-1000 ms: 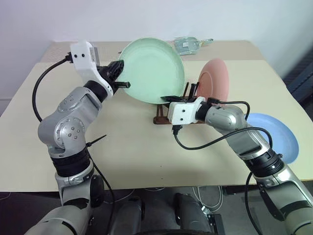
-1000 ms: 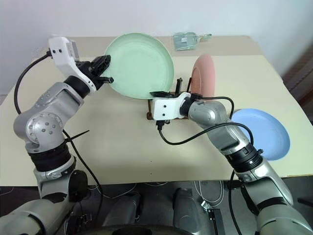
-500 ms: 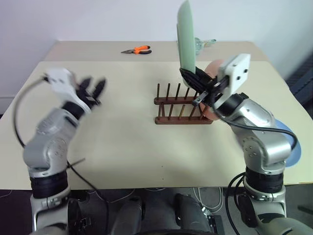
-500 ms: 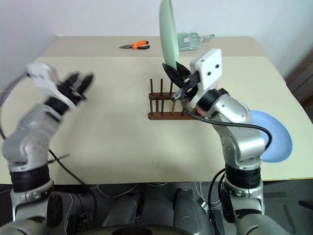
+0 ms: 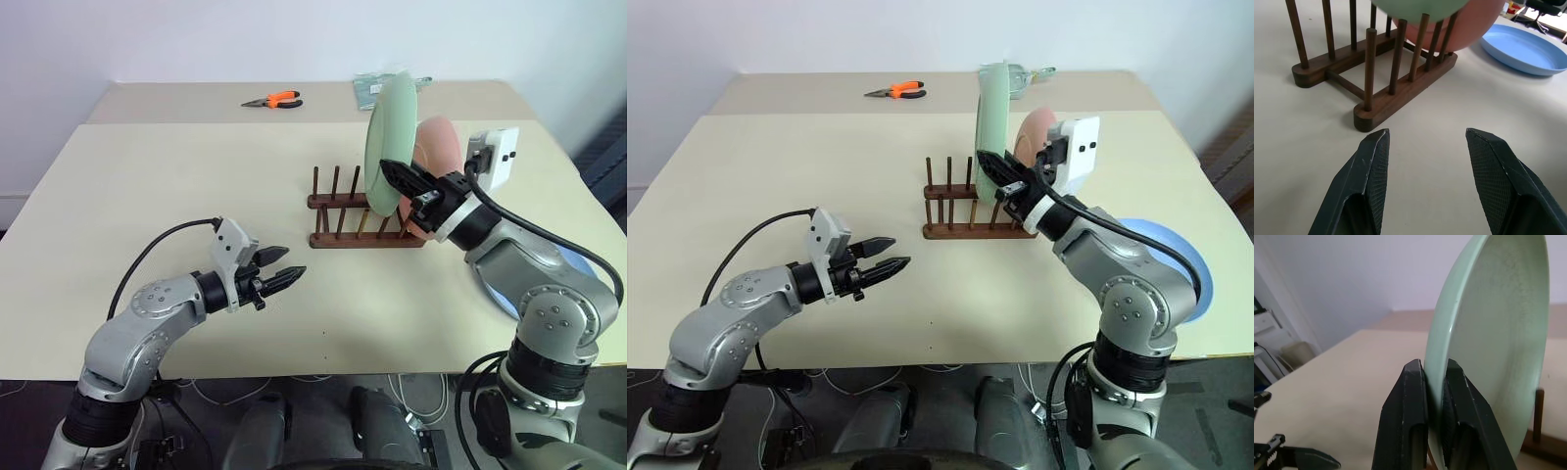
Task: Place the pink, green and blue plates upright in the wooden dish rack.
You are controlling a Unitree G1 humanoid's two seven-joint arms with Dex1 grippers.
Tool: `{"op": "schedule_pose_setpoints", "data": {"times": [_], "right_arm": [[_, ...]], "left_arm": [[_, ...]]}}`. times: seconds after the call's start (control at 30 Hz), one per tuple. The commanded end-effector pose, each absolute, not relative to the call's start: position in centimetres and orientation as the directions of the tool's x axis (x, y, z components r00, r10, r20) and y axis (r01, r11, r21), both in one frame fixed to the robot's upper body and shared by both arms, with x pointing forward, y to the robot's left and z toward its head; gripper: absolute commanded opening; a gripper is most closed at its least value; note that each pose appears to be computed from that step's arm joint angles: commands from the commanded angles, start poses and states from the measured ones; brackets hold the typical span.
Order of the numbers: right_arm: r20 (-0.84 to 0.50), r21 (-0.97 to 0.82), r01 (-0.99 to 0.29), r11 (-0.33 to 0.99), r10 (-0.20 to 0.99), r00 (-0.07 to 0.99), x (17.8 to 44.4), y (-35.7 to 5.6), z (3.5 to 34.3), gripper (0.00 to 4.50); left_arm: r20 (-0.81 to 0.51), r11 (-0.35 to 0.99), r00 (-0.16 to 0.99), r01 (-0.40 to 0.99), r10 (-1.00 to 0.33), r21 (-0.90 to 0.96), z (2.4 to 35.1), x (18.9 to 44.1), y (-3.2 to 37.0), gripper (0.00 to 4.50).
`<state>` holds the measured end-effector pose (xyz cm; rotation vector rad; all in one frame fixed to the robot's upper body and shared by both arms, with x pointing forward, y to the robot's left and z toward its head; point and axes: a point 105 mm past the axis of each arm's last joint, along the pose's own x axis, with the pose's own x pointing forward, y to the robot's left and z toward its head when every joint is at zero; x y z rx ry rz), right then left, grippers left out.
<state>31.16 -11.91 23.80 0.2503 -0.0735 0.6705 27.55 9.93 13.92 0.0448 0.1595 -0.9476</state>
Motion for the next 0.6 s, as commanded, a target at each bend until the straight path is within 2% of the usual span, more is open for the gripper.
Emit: {"op": "schedule_pose_setpoints", "data": {"times": [0.03, 0.13, 0.17, 0.23, 0.3, 0.37, 0.47, 0.53, 0.6], "right_arm": [[0.149, 0.206, -0.627, 0.751, 0.609, 0.779, 31.5, -12.3, 24.4, 0.18], [0.154, 0.159, -0.617, 0.771, 0.598, 0.786, 32.0, -12.7, 25.1, 1.14], [0.166, 0.125, -0.608, 0.784, 0.587, 0.792, 32.1, -12.8, 25.5, 1.65], [0.241, -0.052, -0.557, 0.829, 0.551, 0.799, 31.9, -13.9, 27.8, 2.51], [0.325, -0.132, -0.513, 0.848, 0.526, 0.786, 31.3, -15.7, 30.1, 2.51], [0.397, -0.078, -0.448, 0.890, 0.440, 0.805, 31.3, -19.5, 31.7, 2.51], [0.426, -0.031, -0.335, 0.942, 0.316, 0.848, 31.3, -23.7, 32.3, 2.51], [0.352, -0.057, -0.214, 0.975, 0.220, 0.910, 30.8, -27.5, 30.6, 2.51], [0.165, -0.123, -0.193, 0.974, 0.211, 0.963, 29.5, -29.4, 26.3, 2.51]], "left_arm": [[-0.124, 0.566, 0.564, 0.824, -0.816, 0.021, 14.8, 27.3, 9.2, 2.51], [-0.128, 0.566, 0.564, 0.824, -0.816, 0.026, 14.7, 27.2, 9.1, 2.57], [-0.129, 0.566, 0.565, 0.824, -0.815, 0.027, 14.7, 27.2, 9.1, 2.57], [-0.135, 0.561, 0.559, 0.827, -0.818, 0.028, 14.4, 27.2, 8.9, 2.57], [-0.146, 0.549, 0.547, 0.835, -0.824, 0.029, 14.1, 27.0, 8.5, 2.57], [-0.157, 0.531, 0.529, 0.847, -0.834, 0.031, 13.8, 26.9, 8.1, 2.57], [-0.166, 0.516, 0.514, 0.856, -0.842, 0.037, 13.5, 27.0, 7.7, 2.57], [-0.173, 0.500, 0.498, 0.865, -0.850, 0.037, 13.3, 27.0, 7.3, 2.57], [-0.182, 0.479, 0.477, 0.877, -0.860, 0.039, 13.0, 27.1, 7.0, 2.57]]}}
